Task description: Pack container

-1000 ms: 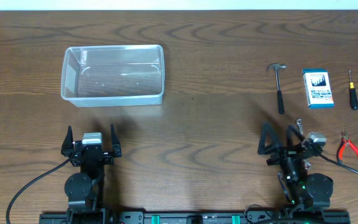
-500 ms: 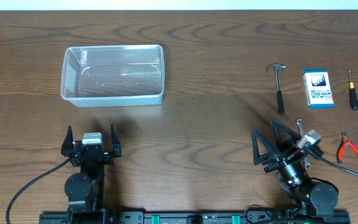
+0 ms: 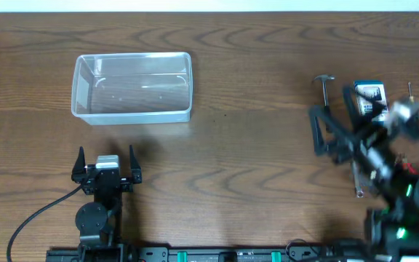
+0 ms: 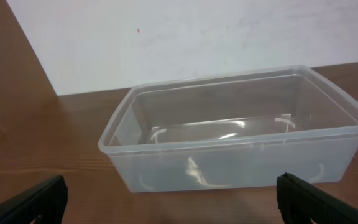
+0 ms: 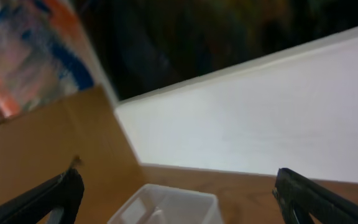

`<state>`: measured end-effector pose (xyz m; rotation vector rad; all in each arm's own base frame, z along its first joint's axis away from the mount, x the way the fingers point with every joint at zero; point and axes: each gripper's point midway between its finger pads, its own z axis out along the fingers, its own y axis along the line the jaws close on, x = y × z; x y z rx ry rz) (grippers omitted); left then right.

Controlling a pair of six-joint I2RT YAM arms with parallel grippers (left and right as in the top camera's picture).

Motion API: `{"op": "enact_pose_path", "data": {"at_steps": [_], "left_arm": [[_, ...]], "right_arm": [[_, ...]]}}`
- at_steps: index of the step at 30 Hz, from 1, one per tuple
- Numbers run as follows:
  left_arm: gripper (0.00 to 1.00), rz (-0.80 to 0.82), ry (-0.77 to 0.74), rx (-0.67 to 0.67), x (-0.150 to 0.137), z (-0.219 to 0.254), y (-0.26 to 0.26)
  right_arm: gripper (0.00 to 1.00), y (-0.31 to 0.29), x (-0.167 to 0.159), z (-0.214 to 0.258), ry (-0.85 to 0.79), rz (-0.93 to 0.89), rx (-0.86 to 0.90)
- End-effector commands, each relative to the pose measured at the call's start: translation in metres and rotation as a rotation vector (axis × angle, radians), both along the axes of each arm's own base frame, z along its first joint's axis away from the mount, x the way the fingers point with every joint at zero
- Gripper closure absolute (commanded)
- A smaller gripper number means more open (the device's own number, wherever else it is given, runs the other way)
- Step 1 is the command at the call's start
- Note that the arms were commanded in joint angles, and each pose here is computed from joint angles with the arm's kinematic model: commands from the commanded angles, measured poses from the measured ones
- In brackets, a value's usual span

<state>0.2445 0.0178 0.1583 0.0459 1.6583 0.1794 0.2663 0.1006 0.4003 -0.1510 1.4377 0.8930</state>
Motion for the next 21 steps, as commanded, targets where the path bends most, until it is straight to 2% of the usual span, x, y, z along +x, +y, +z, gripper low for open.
{"op": "enact_pose_path", "data": {"at_steps": [1,5,7,9,12,16,18,21], "left_arm": [[0.02,0.009,-0.053,-0.006,0.001,0.008,0.002],[0.02,0.006,-0.247,-0.061,-0.002,0.057,0.002],[0.02,0.001,-0.280,-0.137,-0.005,0.069,0.002],[0.02,-0.022,-0.249,-0.226,-0.006,0.070,-0.003],[0.02,-0.085,-0.103,-0.244,-0.010,0.060,-0.016],[0.02,-0.065,0.103,-0.242,-0.027,0.053,-0.018],[0.02,-0.065,0.127,-0.221,-0.034,0.070,-0.018],[0.02,-0.085,0.084,-0.152,-0.040,0.110,-0.019]], "right_arm": [[0.01,0.023,0.016,0.014,0.050,0.179,-0.074],[0.01,0.032,0.043,0.009,0.161,0.246,-0.155],[0.01,0.036,0.055,0.000,0.206,0.232,-0.222],[0.01,0.041,0.066,-0.014,0.258,0.188,-0.307],[0.01,0.045,0.074,-0.032,0.300,0.095,-0.476],[0.01,0.053,0.071,-0.040,0.291,0.041,-0.607],[0.01,0.059,0.069,-0.035,0.269,0.061,-0.599],[0.01,0.068,0.064,-0.029,0.237,0.113,-0.579]]}}
